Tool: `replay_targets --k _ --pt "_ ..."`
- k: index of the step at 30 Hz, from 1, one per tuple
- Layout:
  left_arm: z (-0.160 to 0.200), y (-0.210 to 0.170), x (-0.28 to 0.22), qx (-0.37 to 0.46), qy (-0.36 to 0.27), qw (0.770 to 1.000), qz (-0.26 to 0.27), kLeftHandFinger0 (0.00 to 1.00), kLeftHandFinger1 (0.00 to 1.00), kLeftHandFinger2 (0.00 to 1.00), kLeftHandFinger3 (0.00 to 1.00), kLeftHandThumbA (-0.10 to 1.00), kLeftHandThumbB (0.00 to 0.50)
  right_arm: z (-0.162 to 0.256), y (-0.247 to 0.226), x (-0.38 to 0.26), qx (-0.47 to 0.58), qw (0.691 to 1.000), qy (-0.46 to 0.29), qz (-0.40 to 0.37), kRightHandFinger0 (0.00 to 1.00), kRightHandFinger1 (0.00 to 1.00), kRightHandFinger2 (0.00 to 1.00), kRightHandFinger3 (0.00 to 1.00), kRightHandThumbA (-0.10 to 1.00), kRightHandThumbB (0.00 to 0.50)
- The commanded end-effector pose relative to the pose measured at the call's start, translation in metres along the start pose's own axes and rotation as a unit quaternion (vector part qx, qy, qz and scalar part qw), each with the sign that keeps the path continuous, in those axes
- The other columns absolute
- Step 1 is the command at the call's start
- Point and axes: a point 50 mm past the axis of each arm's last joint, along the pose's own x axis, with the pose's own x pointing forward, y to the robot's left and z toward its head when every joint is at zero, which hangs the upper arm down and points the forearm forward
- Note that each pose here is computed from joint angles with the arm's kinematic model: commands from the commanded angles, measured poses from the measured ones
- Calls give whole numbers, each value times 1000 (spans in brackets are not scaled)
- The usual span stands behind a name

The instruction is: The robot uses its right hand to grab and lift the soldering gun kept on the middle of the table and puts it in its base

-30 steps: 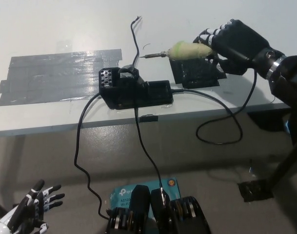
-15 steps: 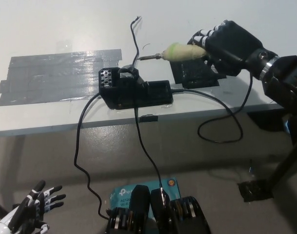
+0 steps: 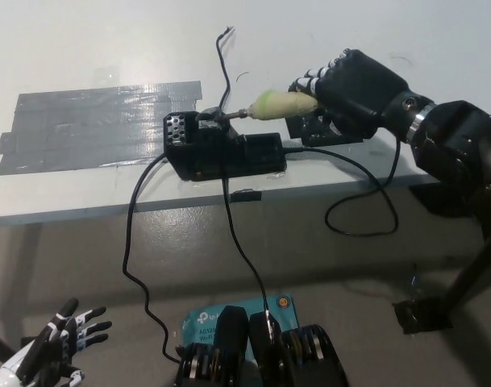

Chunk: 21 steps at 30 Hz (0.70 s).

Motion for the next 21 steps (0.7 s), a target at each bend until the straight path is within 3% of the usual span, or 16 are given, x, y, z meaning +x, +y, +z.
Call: replay_targets --k 1,2,3,4,5,6,7,8,12,14,17,21 --pt "13 4 -3 23 -19 1000 -5 1000 1000 1000 1000 1000 284 -11 -35 9 -13 999 4 -32 0 96 235 303 -100 80" --pt "13 3 -3 23 -19 1000 -6 1000 1000 1000 1000 1000 276 -11 -34 8 -13 999 7 -30 0 42 117 281 -100 84" --pt "13 3 -3 24 -17 1000 -3 1000 1000 1000 1000 1000 299 -13 -32 7 -20 1000 14 -17 0 22 66 273 -100 56" --pt "13 3 -3 24 -17 1000 -3 1000 1000 1000 1000 1000 300 -13 -32 7 -20 1000 14 -17 0 42 152 270 -100 45" --pt "14 3 -3 25 -18 1000 -4 1000 1000 1000 1000 1000 292 -15 -30 6 -22 999 12 -20 0 61 317 178 -100 71" --pt "15 3 -3 25 -19 1000 -5 1000 1000 1000 1000 1000 271 -17 -28 5 -31 999 13 -20 0 72 397 177 -100 92" --pt "15 3 -3 24 -20 1000 -5 1000 1000 1000 1000 1000 259 -18 -28 5 -33 999 17 -17 0 71 412 212 -100 39" --pt "15 3 -3 22 -19 1000 -6 1000 1000 1000 1000 1000 263 -18 -28 4 -29 999 25 -11 0 84 440 233 -100 23" --pt "16 3 -4 24 -19 999 -7 1000 1000 1000 1000 1000 255 -20 -25 3 -37 999 34 -9 0 96 452 213 -100 39" --pt "15 3 -3 23 -21 999 -11 1000 1000 1000 1000 1000 262 -19 -25 4 -31 999 36 -7 0 138 575 105 -100 21" --pt "15 2 -2 26 -22 999 -10 1000 1000 1000 1000 1000 277 -14 -26 8 -50 998 25 3 0 139 575 201 -100 1" --pt "16 1 -2 26 -19 999 -9 1000 1000 1000 1000 1000 275 -7 -22 9 -61 998 6 -11 0 118 557 222 -100 11"
